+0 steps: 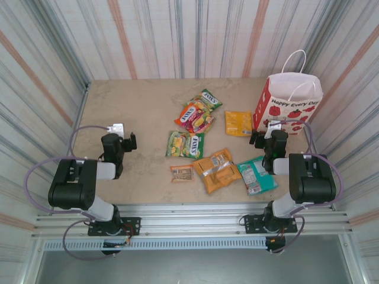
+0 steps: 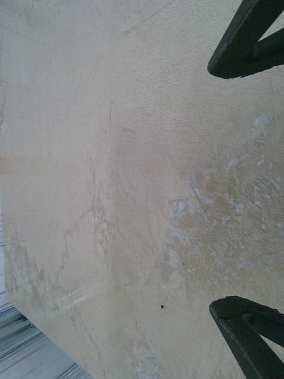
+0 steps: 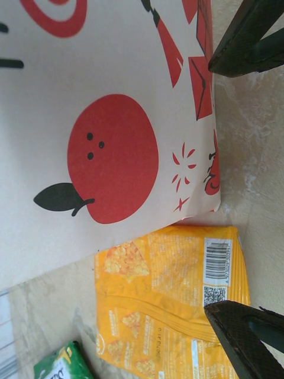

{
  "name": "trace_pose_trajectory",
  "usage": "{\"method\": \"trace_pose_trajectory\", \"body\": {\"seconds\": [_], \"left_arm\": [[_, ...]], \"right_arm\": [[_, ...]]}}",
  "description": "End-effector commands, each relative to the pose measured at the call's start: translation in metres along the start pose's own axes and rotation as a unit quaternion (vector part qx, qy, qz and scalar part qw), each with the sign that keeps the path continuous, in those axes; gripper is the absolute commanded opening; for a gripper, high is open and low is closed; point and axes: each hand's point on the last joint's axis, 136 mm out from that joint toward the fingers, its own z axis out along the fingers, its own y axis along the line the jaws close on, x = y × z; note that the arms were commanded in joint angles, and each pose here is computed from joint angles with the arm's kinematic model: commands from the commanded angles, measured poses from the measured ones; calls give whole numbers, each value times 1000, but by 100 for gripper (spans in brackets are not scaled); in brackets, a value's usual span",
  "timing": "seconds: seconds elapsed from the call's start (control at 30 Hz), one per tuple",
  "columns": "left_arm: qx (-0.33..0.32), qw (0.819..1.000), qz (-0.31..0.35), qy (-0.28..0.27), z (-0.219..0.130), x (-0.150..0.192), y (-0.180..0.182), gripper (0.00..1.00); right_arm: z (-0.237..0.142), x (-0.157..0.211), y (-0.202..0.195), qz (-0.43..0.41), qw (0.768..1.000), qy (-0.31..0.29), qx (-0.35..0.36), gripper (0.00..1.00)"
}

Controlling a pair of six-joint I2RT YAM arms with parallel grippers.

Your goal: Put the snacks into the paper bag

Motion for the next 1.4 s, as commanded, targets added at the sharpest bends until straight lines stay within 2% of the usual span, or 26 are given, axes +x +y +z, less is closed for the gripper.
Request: {"method": "trace_pose_trajectory", "body": {"seconds": [0.0,0.2,0.27,0.37,0.47,0.6,0.73,0.8,1.0,1.13,1.23,1.37], "left_arm": [[-3,1000,-2,-20,0,-14,1,99],[4,1000,3,-21,-9,-28,0,98],[6,1000,0,-3,-15,-38,0,99],[24,999,-18,31,-27,-53,-7,97],[83,995,-25,52,-46,-69,-33,90],[173,980,-28,98,-82,-77,-86,83],[250,950,-63,176,-122,-67,-136,75],[291,928,-89,216,-144,-55,-163,70],[352,884,-121,282,-187,-28,-216,67],[382,844,-148,346,-205,-8,-243,65],[392,809,-166,404,-215,8,-259,62],[399,790,-170,433,-220,19,-280,63]], "right_arm": [[0,-6,0,7,1000,-10,3,99],[-7,-19,5,4,1000,-8,-7,99],[-13,-26,9,6,1000,11,-18,99],[-26,-30,17,21,997,70,-33,99],[-45,-31,25,55,989,130,-46,99],[-78,-31,42,113,972,195,-71,99],[-110,-25,61,138,958,240,-81,99],[-127,-19,79,136,950,262,-98,99],[-159,25,116,120,918,354,-129,99],[-163,55,126,108,896,412,-128,99],[-157,61,133,118,890,419,-134,99],[-151,62,142,143,888,411,-153,99]]}}
